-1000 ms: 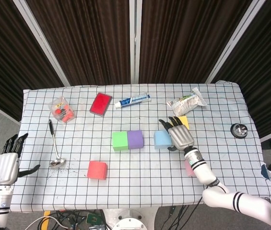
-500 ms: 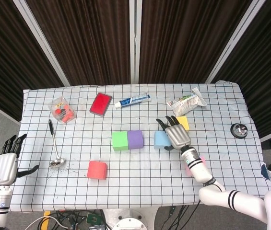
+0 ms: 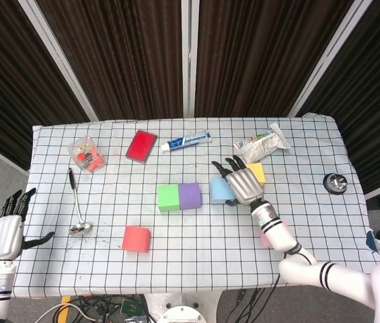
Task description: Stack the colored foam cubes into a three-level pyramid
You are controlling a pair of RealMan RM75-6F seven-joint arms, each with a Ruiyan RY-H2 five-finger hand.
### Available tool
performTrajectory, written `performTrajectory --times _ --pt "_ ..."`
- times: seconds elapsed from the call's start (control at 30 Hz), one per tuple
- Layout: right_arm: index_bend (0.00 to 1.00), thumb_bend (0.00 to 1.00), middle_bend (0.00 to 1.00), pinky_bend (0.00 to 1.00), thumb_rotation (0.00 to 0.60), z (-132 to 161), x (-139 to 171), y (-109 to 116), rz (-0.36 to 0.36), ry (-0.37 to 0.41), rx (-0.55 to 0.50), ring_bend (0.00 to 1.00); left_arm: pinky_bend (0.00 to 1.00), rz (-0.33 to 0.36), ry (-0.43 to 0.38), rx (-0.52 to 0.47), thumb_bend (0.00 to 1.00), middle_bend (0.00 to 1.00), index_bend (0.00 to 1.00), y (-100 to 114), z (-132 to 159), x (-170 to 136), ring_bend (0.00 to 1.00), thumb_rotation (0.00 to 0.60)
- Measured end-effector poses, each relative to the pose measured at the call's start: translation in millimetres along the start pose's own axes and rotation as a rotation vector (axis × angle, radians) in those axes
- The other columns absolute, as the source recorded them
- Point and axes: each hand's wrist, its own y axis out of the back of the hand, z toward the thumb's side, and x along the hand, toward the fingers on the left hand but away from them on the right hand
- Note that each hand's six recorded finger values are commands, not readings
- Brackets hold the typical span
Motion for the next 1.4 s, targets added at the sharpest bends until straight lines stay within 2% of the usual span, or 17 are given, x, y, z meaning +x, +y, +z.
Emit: performTrajectory --times 0.17,0.43,1.4 --pt "0.0 0.05 0.5 0.0 0.6 2 -7 -3 0.03 0.042 0.049 0.07 0.07 0.001 0.003 -0.006 0.0 0.12 0.06 0 -2 0 0.0 0.6" --pt "0.0 0.05 0.5 0.0 0.6 9 -15 -4 0.022 0.078 0.043 0.07 0.07 -0.006 0.004 -0.009 0.0 0.12 0.06 -2 -3 0 0.0 0.6" --pt "0.0 0.05 0.5 0.0 0.6 17 -25 -15 0.056 0.064 -0.025 0.07 0.07 -0.024 0.015 -0.025 0.0 0.11 0.06 -7 -9 1 0.0 0.6"
